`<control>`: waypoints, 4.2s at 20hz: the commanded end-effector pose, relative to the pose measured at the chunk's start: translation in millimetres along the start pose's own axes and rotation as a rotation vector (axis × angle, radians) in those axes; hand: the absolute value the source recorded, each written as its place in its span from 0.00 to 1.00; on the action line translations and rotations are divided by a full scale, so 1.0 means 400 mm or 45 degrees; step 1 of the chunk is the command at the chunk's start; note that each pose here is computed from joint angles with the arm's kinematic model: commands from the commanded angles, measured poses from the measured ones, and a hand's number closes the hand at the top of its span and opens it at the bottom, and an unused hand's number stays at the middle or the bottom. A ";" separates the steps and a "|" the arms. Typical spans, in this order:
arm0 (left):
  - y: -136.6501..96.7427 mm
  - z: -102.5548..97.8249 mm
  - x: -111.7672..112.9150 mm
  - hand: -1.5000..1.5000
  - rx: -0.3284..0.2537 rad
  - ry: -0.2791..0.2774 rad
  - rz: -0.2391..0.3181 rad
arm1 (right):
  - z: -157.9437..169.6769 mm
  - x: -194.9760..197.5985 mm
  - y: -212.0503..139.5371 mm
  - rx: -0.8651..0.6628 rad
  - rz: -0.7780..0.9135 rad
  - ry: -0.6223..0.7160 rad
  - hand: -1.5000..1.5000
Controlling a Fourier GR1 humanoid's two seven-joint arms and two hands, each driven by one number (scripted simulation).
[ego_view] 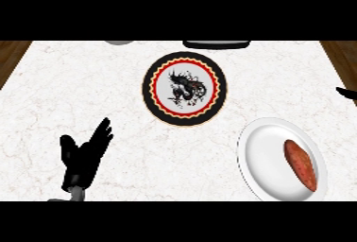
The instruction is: Pick the sweet potato from the plate and place it in the plate
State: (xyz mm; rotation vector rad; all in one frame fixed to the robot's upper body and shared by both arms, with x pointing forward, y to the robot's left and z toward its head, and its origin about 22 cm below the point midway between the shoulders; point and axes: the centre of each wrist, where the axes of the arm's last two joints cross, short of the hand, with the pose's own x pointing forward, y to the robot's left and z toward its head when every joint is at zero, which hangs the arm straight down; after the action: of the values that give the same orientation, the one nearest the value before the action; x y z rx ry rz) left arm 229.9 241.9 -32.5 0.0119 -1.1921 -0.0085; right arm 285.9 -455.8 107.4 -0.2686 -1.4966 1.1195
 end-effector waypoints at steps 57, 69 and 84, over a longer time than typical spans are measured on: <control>-0.018 -0.016 -0.002 0.50 -0.044 0.034 -0.011 | -0.343 0.273 0.546 -0.263 0.188 0.146 1.00; -0.044 -0.033 0.013 0.50 -0.112 0.027 -0.042 | -0.467 0.508 0.485 -0.972 0.132 0.295 1.00; -0.058 -0.052 0.048 0.50 -0.142 -0.022 -0.062 | -0.584 0.612 0.516 -1.531 -0.060 0.569 1.00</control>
State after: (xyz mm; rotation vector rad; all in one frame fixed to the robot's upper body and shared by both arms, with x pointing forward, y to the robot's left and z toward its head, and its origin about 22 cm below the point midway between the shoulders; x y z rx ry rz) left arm 252.1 216.7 -27.6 -0.0621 -1.1980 -0.1128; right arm 325.8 -75.9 80.6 -1.1555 -1.6044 0.0912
